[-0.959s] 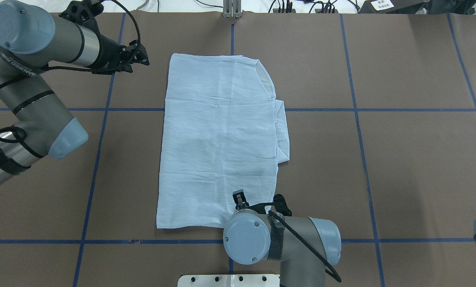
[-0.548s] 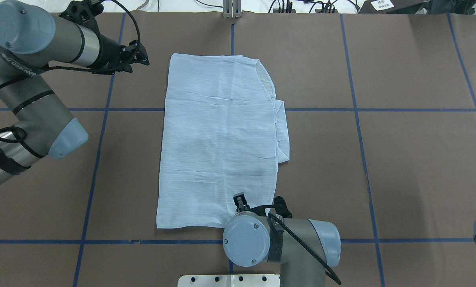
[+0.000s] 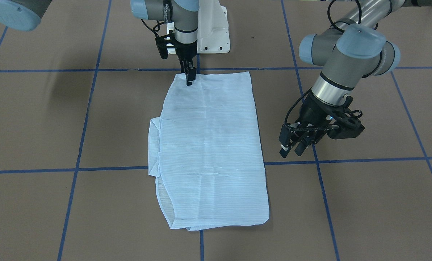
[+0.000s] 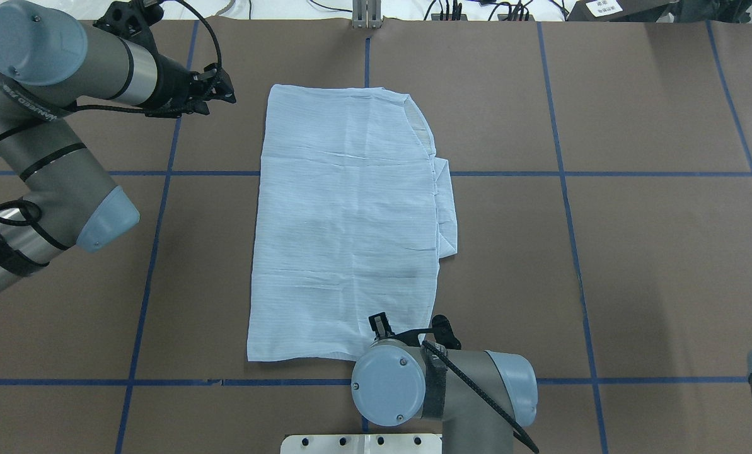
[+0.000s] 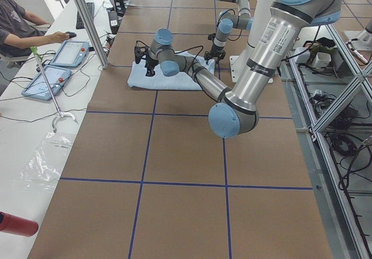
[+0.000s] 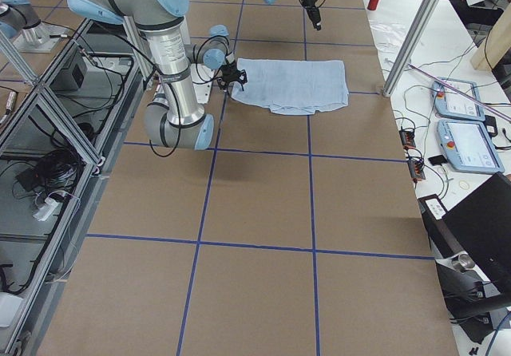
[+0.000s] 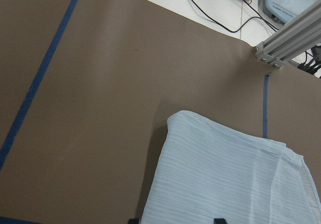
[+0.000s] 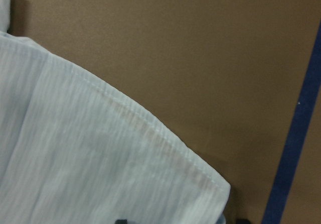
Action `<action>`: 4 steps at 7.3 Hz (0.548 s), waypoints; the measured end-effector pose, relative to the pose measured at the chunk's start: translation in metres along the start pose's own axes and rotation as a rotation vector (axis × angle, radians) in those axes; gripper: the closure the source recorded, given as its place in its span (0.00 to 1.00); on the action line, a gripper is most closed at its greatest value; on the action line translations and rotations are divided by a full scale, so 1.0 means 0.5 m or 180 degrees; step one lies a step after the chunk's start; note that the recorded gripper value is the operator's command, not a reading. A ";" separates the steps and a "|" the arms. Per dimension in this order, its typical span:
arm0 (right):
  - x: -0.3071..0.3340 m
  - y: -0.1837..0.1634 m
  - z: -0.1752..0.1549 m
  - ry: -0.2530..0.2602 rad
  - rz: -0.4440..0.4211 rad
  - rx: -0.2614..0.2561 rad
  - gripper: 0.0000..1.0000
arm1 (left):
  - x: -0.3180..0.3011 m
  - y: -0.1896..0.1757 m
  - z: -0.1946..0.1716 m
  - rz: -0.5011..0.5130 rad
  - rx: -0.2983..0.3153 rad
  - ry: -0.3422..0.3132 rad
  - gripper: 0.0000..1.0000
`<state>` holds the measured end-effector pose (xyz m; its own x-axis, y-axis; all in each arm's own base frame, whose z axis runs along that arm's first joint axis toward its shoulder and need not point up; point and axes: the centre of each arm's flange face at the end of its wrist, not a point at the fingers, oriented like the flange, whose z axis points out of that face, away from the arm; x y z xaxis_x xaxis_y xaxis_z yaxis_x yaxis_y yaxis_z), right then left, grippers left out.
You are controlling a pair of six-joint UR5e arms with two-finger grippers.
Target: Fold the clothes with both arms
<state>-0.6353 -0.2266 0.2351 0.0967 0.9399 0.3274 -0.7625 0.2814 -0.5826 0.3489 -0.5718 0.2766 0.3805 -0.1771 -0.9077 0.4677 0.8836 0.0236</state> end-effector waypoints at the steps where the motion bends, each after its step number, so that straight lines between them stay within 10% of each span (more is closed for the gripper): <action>1: 0.004 0.002 -0.002 0.0024 -0.0022 -0.0020 1.00 | 0.000 0.000 0.000 0.0000 -0.0001 0.0001 0.42; 4: 0.005 0.003 -0.009 0.0060 -0.0051 -0.0086 1.00 | -0.003 -0.001 0.003 -0.0004 -0.0006 -0.0011 0.42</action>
<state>-0.6332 -0.2232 0.2318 0.1210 0.9387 0.3227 -0.7432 0.3012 -0.5975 0.3496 -0.5725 0.2785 0.3826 -0.1798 -0.9062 0.4667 0.8841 0.0216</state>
